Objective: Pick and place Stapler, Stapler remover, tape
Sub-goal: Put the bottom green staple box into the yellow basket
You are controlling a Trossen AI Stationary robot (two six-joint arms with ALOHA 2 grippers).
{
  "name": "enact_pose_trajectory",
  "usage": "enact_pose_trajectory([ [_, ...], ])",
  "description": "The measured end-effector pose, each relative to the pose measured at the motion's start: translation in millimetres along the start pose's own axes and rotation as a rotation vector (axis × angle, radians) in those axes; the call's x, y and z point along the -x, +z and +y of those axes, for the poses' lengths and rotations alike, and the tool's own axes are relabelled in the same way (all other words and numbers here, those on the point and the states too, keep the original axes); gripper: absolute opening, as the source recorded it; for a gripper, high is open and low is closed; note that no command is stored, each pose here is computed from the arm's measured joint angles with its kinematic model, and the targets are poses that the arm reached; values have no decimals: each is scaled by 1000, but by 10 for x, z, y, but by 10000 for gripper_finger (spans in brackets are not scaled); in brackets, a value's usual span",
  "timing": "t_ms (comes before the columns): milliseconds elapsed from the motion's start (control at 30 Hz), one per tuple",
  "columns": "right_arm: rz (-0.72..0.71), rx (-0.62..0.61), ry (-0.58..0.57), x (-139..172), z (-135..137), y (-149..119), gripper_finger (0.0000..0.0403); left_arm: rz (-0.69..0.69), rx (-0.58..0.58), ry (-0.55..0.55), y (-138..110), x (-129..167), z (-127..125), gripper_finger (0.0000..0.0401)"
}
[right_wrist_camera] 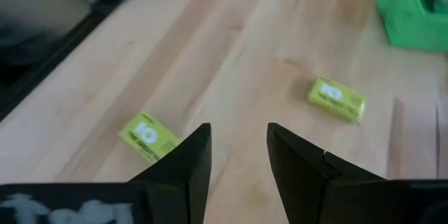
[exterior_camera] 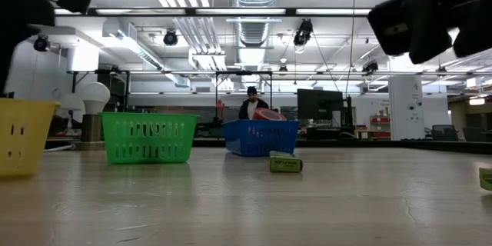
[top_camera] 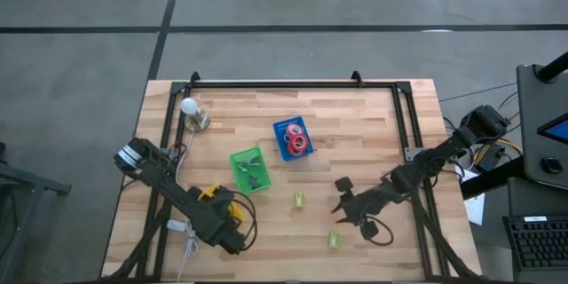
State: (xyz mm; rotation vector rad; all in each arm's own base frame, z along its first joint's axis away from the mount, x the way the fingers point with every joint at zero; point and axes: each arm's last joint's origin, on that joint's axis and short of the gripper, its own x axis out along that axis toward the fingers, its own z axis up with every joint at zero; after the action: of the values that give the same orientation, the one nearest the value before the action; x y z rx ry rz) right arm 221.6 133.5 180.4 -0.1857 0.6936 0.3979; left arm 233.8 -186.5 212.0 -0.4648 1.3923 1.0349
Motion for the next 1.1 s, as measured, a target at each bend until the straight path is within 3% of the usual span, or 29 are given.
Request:
enact_pose_trajectory([
  [233,-43,148,81,18,149,29,163,-181,28,-74,72,124,-44,222],
  [533,12,253,88,-237,233,56,262,-444,61,-273,188,516,-154,223],
  [667,110,280,98,-405,267,78,293,-566,63,-364,224,698,-203,223],
  [867,305,333,132,-558,305,31,298,-677,21,-463,249,846,-304,223],
  [1100,330,364,175,-707,360,66,275,-729,-4,-499,255,874,-366,223],
])
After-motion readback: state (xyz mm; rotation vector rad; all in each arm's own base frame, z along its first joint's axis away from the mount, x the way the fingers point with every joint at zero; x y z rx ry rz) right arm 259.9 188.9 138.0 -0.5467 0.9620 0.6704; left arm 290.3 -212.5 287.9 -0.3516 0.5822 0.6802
